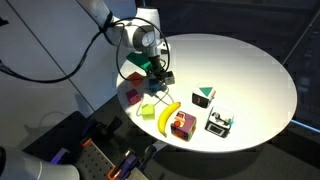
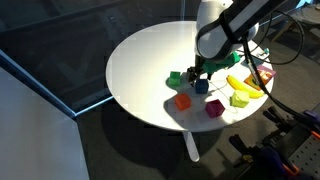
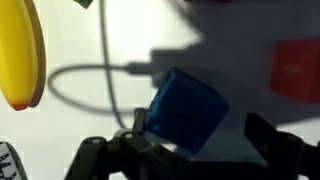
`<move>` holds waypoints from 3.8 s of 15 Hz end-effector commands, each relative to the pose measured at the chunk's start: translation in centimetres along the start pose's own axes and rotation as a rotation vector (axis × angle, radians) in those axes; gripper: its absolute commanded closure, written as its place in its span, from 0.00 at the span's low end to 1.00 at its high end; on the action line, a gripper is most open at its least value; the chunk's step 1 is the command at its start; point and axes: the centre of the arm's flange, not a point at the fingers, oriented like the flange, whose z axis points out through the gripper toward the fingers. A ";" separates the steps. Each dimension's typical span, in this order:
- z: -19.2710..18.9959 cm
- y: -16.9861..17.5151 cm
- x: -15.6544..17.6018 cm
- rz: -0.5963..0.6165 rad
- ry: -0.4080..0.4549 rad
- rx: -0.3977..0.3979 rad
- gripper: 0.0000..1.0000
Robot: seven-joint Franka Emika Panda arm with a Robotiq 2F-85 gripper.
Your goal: Put the blue block on the light green block
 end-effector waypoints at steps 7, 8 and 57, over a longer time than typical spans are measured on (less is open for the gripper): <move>-0.3 0.3 0.2 0.022 -0.037 -0.015 0.00; -0.6 0.5 0.0 0.022 -0.040 -0.019 0.00; -2.5 1.5 -1.6 -0.031 -0.084 -0.030 0.69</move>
